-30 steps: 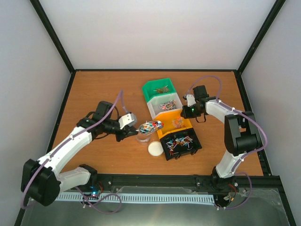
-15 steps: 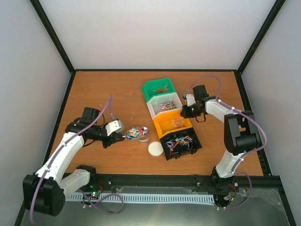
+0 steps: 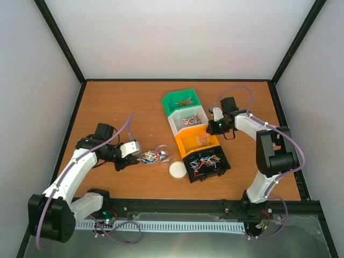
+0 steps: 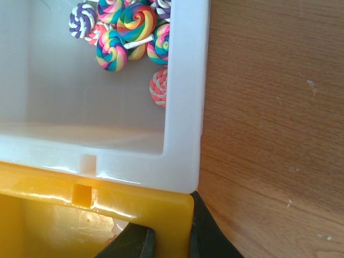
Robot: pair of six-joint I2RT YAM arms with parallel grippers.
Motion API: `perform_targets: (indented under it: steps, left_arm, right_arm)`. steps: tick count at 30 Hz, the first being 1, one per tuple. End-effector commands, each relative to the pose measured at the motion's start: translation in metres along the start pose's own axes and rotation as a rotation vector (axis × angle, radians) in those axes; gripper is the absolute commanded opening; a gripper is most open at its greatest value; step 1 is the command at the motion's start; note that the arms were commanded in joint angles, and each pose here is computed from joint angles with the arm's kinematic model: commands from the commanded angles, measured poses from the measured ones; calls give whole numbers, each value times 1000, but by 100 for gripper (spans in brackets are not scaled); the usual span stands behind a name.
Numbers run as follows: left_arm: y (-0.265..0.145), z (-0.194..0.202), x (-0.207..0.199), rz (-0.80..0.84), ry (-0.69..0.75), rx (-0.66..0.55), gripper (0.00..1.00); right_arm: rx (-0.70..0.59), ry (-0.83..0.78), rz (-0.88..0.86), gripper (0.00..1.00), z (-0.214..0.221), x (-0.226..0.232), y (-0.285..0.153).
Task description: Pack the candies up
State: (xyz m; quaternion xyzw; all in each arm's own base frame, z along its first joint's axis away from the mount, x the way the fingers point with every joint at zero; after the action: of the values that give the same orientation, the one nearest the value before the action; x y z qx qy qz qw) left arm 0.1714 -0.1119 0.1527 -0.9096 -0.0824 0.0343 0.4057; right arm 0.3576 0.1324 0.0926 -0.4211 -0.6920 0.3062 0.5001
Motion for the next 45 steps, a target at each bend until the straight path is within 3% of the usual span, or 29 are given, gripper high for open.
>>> perform_targets:
  steps: [1, 10, 21, 24, 31, 45]
  left_arm:
    - [-5, -5, 11, -23, 31, 5, 1]
    - [-5, -6, 16, -22, 24, 16, 1]
    - [-3, -1, 24, -47, 16, 52, 1]
    - [-3, 0, 28, -54, 5, 66, 1]
    - [-4, -1, 31, -43, 16, 87, 1]
    - [-17, -8, 35, -43, 55, 147, 1]
  right_arm:
    - [10, -50, 31, 3, 4, -4, 5]
    - [-8, -80, 79, 4, 1, -5, -7]
    - [2, -93, 100, 22, 1, -6, -11]
    - [-1, -95, 102, 29, 0, -5, -13]
    - [-19, -110, 97, 59, -4, -1, -21]
    - [-31, -117, 61, 91, -10, 6, -31]
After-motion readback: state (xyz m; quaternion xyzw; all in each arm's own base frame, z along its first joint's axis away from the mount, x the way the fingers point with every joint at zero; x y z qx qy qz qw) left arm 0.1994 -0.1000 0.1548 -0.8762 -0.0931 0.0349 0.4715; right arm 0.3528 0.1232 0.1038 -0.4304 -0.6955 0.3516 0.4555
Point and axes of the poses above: each gripper's point midway between its finger pads, its own y axis out along the fingers, its own x axis along the line the jaws close on, z = x × y, the point moved 4 cm from there along -y, back along the fingers, and after that the axes turned 12 degrees about y, right-handed, at the moved point
